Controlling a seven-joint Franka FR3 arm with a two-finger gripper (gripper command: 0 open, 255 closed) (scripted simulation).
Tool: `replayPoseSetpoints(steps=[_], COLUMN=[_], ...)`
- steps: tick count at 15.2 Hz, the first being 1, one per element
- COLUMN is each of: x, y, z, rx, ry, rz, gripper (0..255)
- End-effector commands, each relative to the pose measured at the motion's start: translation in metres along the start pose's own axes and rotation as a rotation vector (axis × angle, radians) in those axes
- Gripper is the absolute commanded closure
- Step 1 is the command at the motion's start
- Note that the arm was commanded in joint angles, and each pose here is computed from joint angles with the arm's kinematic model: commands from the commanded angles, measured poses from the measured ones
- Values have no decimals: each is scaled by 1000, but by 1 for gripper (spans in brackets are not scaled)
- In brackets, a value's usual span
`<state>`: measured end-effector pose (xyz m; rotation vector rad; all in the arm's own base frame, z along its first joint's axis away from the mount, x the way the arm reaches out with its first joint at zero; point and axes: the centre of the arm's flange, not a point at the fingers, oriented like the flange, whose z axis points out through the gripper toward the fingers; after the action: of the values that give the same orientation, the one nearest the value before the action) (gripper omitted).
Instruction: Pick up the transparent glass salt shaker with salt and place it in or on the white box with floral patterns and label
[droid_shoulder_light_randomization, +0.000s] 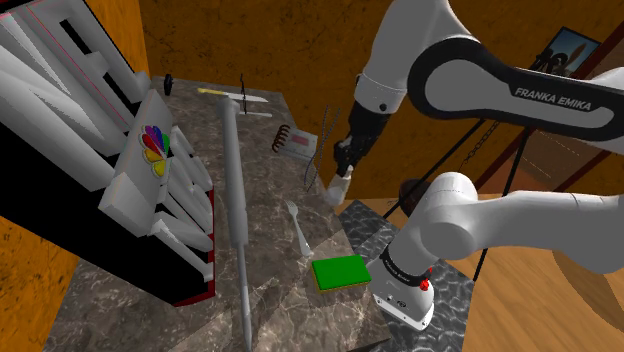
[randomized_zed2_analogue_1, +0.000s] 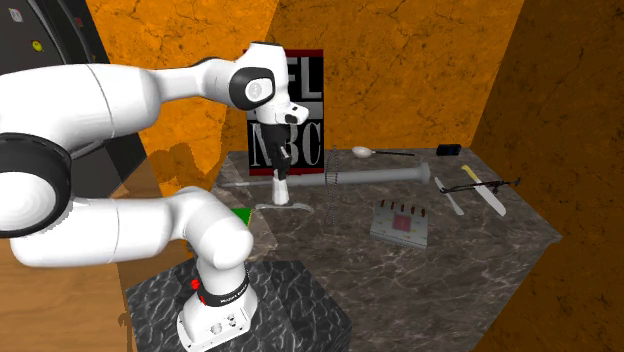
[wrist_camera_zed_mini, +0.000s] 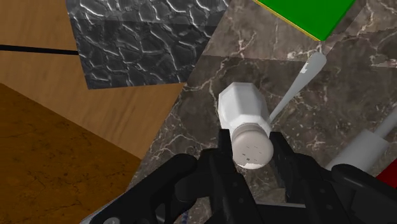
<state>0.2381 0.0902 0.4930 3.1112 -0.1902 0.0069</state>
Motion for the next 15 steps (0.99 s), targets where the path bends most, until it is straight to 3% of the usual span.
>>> replayPoseSetpoints(steps=[1,15], x=[12,170], y=[7,100], z=[-6,-26], rx=[0,0], ry=[0,0], rz=[0,0], gripper=[255,255])
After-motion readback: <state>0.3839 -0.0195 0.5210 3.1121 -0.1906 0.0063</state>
